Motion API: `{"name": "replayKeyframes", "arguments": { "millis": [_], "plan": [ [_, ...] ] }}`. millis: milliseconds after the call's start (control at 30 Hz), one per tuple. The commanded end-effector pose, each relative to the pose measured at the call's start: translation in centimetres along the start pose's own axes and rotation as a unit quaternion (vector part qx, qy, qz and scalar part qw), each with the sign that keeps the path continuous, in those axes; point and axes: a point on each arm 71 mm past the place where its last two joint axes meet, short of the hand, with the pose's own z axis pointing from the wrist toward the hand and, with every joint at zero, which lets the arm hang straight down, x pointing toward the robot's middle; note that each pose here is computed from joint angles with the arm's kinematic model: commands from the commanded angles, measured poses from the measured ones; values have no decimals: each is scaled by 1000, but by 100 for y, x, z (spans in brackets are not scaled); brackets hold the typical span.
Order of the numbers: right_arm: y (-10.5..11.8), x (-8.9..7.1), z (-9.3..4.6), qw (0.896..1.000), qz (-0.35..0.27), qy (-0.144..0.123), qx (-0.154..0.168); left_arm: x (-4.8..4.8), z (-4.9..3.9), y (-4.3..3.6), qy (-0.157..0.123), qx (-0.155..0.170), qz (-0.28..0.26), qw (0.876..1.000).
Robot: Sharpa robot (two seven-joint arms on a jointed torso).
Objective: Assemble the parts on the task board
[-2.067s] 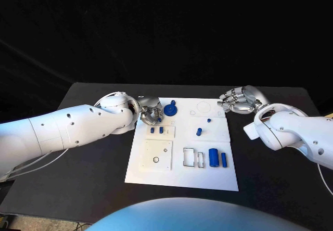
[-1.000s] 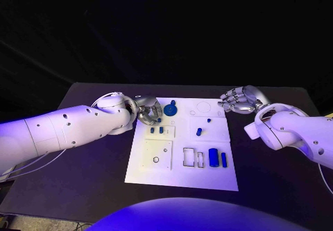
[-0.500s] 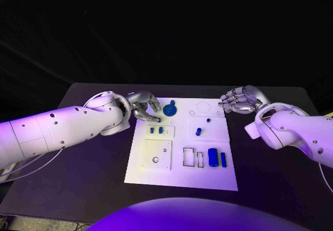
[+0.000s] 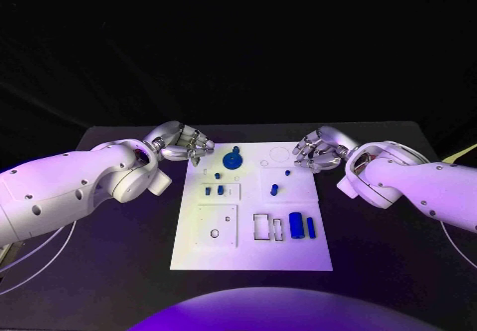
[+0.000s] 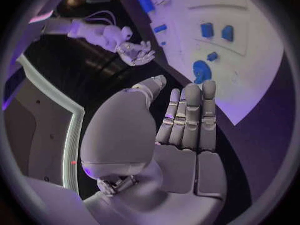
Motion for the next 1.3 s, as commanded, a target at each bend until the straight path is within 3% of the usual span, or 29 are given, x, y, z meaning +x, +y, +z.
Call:
{"name": "replayKeyframes", "arguments": {
  "millis": [33,267,467,1300],
  "plan": [
    [60,85,18,991,-126,43,-24,-44,-22,-65,-38,34,-208,977],
    [198,164,82,973,-222,39,-51,-71,-47,-86,-40,54,-255,964],
    [258,221,119,964,-258,40,-58,-84,-43,-80,-42,58,-264,962],
    [282,434,192,956,-278,77,-51,-88,-42,-65,-46,50,-265,962]
  ]
}}
